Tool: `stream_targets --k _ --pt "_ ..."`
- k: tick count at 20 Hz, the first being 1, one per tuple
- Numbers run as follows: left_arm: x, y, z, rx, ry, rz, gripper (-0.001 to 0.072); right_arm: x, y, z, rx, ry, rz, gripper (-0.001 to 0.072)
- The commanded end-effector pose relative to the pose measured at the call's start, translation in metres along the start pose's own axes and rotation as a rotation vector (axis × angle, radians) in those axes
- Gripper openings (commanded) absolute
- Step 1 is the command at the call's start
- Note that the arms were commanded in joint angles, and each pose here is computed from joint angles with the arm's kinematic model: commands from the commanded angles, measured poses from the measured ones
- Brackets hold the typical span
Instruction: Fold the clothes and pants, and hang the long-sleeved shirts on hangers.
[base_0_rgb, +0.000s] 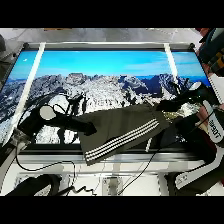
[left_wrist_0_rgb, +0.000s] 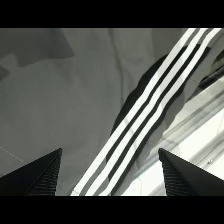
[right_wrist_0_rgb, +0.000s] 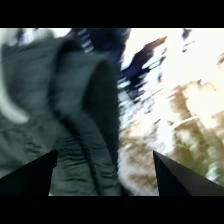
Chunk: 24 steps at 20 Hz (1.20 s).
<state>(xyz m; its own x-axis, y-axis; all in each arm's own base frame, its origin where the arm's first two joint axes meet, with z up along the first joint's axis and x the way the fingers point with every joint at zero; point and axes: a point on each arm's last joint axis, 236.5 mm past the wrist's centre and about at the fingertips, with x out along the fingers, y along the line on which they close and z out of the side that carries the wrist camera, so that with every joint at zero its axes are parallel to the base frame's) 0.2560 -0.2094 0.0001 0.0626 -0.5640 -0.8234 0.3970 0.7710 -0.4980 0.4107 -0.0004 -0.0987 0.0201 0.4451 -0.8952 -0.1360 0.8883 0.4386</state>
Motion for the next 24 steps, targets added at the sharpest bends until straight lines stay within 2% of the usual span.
stream_targets --k 1,3,5,8,10,11,13,14,15,19,22,24 --pt "0.005 0.004 0.003 -0.009 -0.004 0.007 0.0696 0.022 -0.002 0.005 -0.048 0.02 -0.031 0.0687" --pt "0.008 0.007 0.002 -0.016 0.006 0.007 0.0696 0.037 0.018 -0.016 -0.046 0.127 0.052 0.0647" --pt "0.012 0.013 0.001 -0.015 0.018 0.024 0.0696 0.047 0.059 -0.032 -0.031 0.213 0.224 0.0611" --pt "0.017 0.043 -0.001 0.027 0.039 0.133 0.0695 0.051 0.114 -0.046 -0.087 0.3 0.39 0.0602" --pt "0.021 0.058 0.0 0.047 0.048 0.183 0.0694 0.062 0.135 -0.046 -0.193 0.302 0.397 0.0341" --pt "0.022 0.063 0.003 0.052 0.037 0.197 0.0694 0.069 0.145 -0.047 -0.242 0.305 0.391 0.0301" --pt "0.022 0.071 0.016 0.065 -0.011 0.228 0.0694 0.08 0.171 -0.053 -0.297 0.334 0.399 0.0289" --pt "0.022 0.074 0.024 0.072 -0.043 0.244 0.0694 0.085 0.188 -0.057 -0.337 0.347 0.417 0.0195" --pt "0.021 0.076 0.032 0.076 -0.078 0.253 0.0694 0.089 0.202 -0.061 -0.367 0.357 0.432 0.0041" --pt "-0.003 0.073 0.065 0.135 -0.163 0.295 0.0694 0.079 0.235 -0.049 -0.467 0.317 0.412 0.0026" --pt "-0.057 0.061 0.105 0.248 -0.292 0.381 0.0694 0.032 0.25 -0.005 -0.434 0.146 0.34 0.0026" --pt "-0.106 0.048 0.125 0.33 -0.397 0.458 0.0694 -0.016 0.245 0.026 -0.406 -0.002 0.238 0.0026"
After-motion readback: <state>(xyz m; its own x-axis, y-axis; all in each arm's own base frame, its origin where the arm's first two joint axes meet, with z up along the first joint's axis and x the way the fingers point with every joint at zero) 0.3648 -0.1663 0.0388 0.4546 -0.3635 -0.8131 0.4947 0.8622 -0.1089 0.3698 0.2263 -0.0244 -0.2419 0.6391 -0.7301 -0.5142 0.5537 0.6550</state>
